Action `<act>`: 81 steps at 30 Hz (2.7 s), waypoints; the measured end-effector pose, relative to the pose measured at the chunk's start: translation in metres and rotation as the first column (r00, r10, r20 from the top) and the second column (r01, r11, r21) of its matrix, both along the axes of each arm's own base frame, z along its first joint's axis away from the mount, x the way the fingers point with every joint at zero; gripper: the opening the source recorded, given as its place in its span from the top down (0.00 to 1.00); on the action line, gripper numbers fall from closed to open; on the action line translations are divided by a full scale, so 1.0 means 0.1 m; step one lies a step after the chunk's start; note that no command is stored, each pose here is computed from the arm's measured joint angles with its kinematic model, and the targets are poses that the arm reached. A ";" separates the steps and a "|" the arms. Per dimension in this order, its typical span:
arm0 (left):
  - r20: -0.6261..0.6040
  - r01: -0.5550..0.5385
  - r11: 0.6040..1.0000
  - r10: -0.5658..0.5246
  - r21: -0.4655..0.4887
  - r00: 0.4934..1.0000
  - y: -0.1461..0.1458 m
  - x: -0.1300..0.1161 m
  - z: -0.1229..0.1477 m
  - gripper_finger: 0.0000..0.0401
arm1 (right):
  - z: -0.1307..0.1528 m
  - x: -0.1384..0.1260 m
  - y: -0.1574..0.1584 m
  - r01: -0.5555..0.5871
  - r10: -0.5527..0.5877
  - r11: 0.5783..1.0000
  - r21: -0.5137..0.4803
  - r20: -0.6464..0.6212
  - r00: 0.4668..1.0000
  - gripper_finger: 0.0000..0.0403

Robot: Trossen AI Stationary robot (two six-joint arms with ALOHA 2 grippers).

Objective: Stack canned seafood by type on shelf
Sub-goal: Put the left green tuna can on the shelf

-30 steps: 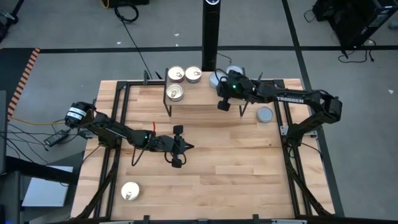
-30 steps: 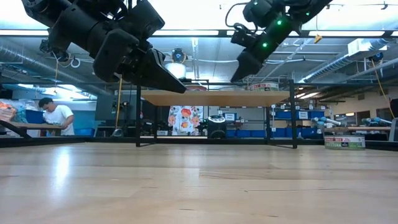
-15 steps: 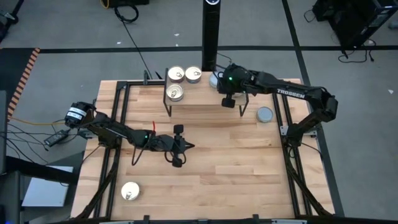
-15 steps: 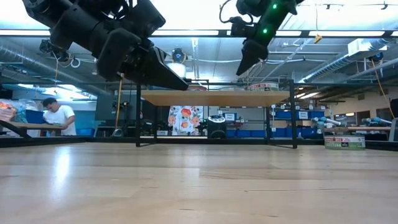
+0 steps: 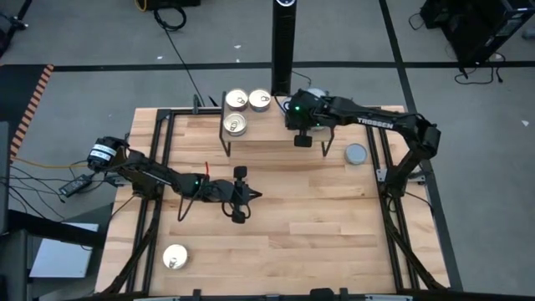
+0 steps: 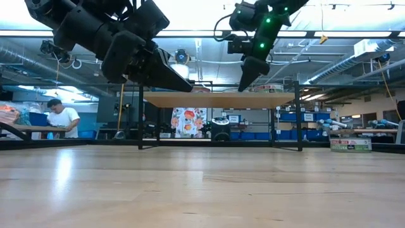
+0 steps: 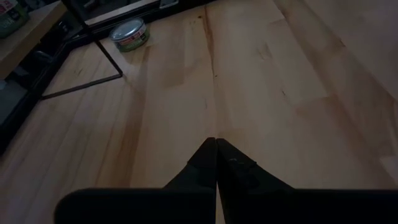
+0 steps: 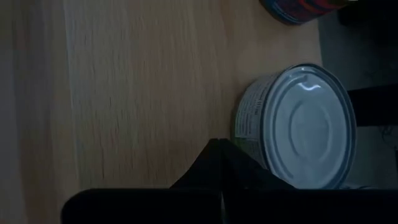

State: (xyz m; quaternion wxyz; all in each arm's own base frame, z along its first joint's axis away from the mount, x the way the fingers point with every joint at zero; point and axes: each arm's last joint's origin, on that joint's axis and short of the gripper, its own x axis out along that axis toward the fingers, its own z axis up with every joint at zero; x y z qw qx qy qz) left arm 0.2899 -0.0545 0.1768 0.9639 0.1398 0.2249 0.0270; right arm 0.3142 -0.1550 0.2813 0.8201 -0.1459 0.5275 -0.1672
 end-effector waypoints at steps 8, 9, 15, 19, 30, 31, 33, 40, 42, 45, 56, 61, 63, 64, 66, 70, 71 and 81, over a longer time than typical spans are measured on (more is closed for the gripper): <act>-0.002 -0.001 1.000 0.001 -0.001 1.000 0.00 0.00 0.00 0.99 | 0.03 0.01 -0.08 0.021 -0.019 0.999 -0.029 0.046 0.999 0.99; -0.002 -0.002 1.000 0.002 -0.004 1.000 0.00 0.00 0.00 0.99 | 0.03 0.00 -0.08 0.021 -0.020 0.999 -0.029 0.044 0.999 0.99; -0.003 -0.004 1.000 0.004 -0.007 1.000 0.00 0.00 0.00 0.99 | -0.01 0.01 -0.14 0.035 -0.033 0.999 -0.033 0.036 0.999 0.99; -0.003 -0.004 1.000 0.004 -0.007 1.000 0.00 0.00 0.00 0.99 | -0.03 -0.01 -0.19 0.045 -0.043 0.998 -0.036 0.030 0.999 0.99; -0.008 -0.004 1.000 0.004 -0.007 1.000 0.00 0.00 -0.01 0.99 | 0.01 0.02 -0.23 0.039 -0.034 0.997 -0.071 0.071 0.997 0.99; -0.008 -0.004 1.000 0.004 -0.007 1.000 0.00 0.00 -0.01 0.99 | 0.01 0.01 -0.24 0.041 -0.036 0.997 -0.071 0.071 0.997 0.99; -0.007 -0.004 1.000 0.004 -0.007 1.000 0.00 0.00 -0.01 0.99 | 0.01 0.00 -0.26 0.048 -0.043 0.996 -0.071 0.070 0.997 0.99; -0.011 -0.006 1.000 0.006 -0.009 1.000 0.00 -0.01 -0.01 0.99 | 0.01 -0.04 -0.33 0.065 -0.060 0.995 -0.075 0.068 0.996 0.98; -0.010 -0.006 1.000 0.006 -0.009 1.000 0.00 -0.01 -0.01 0.99 | 0.02 -0.04 -0.34 0.065 -0.059 0.995 -0.081 0.076 0.995 0.98; -0.010 -0.006 1.000 0.006 -0.009 1.000 0.00 -0.01 -0.01 0.99 | 0.03 -0.02 -0.34 0.061 -0.052 0.994 -0.093 0.090 0.995 0.98; -0.010 -0.005 1.000 0.005 -0.007 1.000 0.00 -0.01 -0.01 0.99 | 0.04 -0.01 -0.35 0.057 -0.046 0.993 -0.107 0.105 0.993 0.98; -0.011 -0.004 1.000 0.004 -0.005 1.000 0.00 -0.01 -0.01 0.99 | 0.05 -0.01 -0.36 0.061 -0.048 0.991 -0.118 0.105 0.993 0.98; -0.011 -0.004 1.000 0.004 -0.005 1.000 0.00 -0.01 -0.01 0.99 | 0.05 -0.02 -0.37 0.061 -0.048 0.991 -0.118 0.105 0.993 0.98; -0.011 -0.004 1.000 0.004 -0.005 1.000 0.00 -0.01 -0.01 0.99 | 0.05 -0.02 -0.37 0.059 -0.047 0.992 -0.115 0.107 0.993 0.98; -0.011 -0.004 1.000 0.003 -0.005 1.000 0.00 -0.01 -0.01 0.99 | 0.05 -0.03 -0.39 0.060 -0.048 0.992 -0.110 0.109 0.993 0.98; -0.011 -0.004 1.000 0.003 -0.005 1.000 0.00 -0.01 -0.01 0.99 | 0.05 -0.06 -0.44 0.075 -0.063 0.991 -0.109 0.111 0.992 0.98; -0.011 -0.003 1.000 0.003 -0.005 1.000 0.00 -0.01 -0.01 0.99 | 0.05 -0.07 -0.45 0.078 -0.066 0.991 -0.109 0.111 0.992 0.98; -0.011 -0.003 1.000 0.003 -0.004 1.000 0.00 -0.01 -0.01 0.99 | 0.11 -0.06 -0.44 0.071 -0.052 0.988 -0.137 0.134 0.990 0.98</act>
